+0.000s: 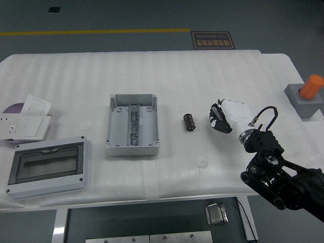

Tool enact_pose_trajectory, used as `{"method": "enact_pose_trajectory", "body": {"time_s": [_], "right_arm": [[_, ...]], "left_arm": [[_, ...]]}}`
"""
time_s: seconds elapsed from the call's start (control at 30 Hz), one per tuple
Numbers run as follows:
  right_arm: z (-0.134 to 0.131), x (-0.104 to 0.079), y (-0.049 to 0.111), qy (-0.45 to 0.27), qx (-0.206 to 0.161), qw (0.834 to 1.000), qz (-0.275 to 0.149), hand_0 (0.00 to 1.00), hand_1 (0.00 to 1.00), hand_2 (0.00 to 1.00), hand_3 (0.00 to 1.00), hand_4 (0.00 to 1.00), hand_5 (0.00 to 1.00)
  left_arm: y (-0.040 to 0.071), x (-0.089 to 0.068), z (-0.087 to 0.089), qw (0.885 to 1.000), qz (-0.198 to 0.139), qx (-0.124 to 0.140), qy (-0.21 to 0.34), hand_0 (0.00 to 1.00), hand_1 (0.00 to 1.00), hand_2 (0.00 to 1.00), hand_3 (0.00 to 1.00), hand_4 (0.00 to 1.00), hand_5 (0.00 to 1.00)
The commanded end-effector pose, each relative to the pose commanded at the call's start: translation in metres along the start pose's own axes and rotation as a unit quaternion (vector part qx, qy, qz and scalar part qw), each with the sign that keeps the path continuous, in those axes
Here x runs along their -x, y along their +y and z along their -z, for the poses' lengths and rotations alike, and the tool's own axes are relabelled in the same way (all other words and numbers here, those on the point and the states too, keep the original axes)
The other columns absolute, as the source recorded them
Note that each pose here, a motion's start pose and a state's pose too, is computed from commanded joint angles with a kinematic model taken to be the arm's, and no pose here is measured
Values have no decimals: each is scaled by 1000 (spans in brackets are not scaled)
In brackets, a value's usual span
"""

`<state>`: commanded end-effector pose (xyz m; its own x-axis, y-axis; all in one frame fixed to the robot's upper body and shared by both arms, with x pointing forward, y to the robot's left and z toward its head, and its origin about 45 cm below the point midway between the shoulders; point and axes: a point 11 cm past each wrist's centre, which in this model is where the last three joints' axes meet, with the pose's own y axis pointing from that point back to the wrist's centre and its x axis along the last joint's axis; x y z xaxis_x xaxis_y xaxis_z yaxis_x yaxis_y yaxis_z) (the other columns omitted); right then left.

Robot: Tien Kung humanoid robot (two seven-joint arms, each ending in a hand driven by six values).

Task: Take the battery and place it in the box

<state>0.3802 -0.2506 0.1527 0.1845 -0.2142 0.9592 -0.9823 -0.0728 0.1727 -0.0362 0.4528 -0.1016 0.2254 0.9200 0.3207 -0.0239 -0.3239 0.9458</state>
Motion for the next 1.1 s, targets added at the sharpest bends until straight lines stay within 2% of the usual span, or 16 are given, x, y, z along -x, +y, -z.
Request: {"method": "enact_pose_trajectory", "body": {"time_s": [0.13, 0.37, 0.57, 0.6, 0.63, 0.8, 0.83, 1.0, 1.03, 1.1], "right_arm": [[25, -11, 0, -2, -34, 999, -11, 106, 361, 549, 655, 56, 2], [98, -25, 6, -23, -124, 992, -19, 108, 365, 549, 653, 51, 2], [152, -11, 12, -32, -181, 983, 7, 111, 367, 550, 655, 54, 2], [158, -8, 12, -26, -186, 982, 15, 111, 367, 550, 655, 54, 2], [162, -5, 12, -19, -190, 981, 20, 142, 403, 565, 669, 106, 2], [177, 8, 15, 28, -202, 977, 54, 142, 403, 565, 669, 106, 2], [178, 9, 15, 32, -203, 977, 57, 431, 711, 736, 736, 427, 257], [184, 9, 15, 43, -208, 975, 60, 431, 711, 736, 736, 427, 257], [184, 9, 15, 44, -210, 975, 60, 776, 903, 905, 921, 591, 371], [186, 8, 15, 43, -212, 974, 59, 776, 903, 905, 921, 591, 371]], "left_arm": [[0, 0, 0, 1000, 0, 0, 0, 638, 670, 574, 601, 738, 355], [0, -2, 2, 1000, -2, -4, 0, 638, 670, 574, 601, 741, 358], [0, -3, 5, 1000, -3, -10, -3, 638, 670, 574, 601, 742, 359], [0, -3, 6, 1000, -3, -11, -4, 638, 670, 574, 601, 742, 359], [0, -4, 6, 1000, -3, -12, -4, 638, 670, 574, 600, 742, 361], [0, -6, 6, 1000, -8, -12, -4, 638, 670, 574, 600, 742, 361], [0, -6, 6, 1000, -9, -11, -4, 638, 670, 574, 599, 742, 364], [0, -7, 4, 1000, -10, -10, -4, 638, 670, 574, 599, 742, 364], [0, -7, 4, 1000, -10, -9, -4, 638, 670, 572, 598, 741, 365], [0, -7, 4, 1000, -10, -9, -5, 638, 670, 572, 598, 741, 365]]}}
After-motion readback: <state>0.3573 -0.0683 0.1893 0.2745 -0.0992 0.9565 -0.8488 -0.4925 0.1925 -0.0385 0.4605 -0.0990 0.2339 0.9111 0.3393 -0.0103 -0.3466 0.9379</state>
